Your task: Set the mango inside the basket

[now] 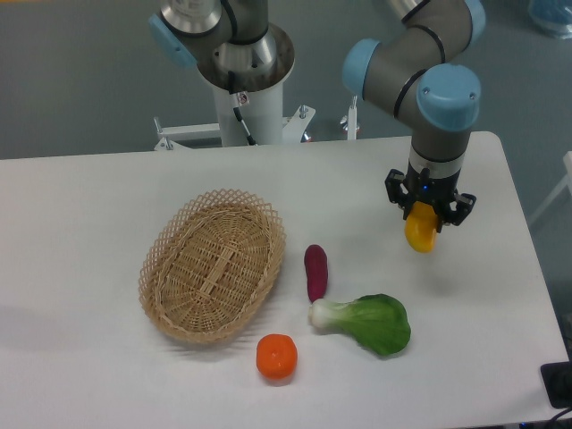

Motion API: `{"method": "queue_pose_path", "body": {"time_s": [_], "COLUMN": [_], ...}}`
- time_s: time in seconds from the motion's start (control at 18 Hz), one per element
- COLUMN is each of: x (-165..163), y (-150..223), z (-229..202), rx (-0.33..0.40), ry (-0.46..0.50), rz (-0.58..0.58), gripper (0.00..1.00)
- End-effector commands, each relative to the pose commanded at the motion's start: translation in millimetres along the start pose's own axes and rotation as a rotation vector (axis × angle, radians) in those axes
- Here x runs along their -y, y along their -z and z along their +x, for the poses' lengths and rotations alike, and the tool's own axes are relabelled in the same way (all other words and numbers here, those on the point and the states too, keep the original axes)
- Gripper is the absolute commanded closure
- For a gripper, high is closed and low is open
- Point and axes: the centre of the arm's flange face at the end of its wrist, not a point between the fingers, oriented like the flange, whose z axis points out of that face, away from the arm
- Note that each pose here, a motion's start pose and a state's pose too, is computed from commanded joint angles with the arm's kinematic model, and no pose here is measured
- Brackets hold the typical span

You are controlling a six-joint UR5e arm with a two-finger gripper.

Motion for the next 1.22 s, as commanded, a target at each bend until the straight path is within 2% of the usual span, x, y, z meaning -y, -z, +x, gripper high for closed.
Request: {"method": "queue_pose_path", "body": {"time_s": [0.28, 0.83, 1.22], "x": [13, 75, 128], "y": [0, 11, 30], "z": [9, 50, 95], "rx": [-0.005, 0.002, -0.015], "ry": [-0.004, 0.017, -0.005], "rz": [0.008, 0.041, 0.118], "gripper": [0.53, 0.52, 0.51]}}
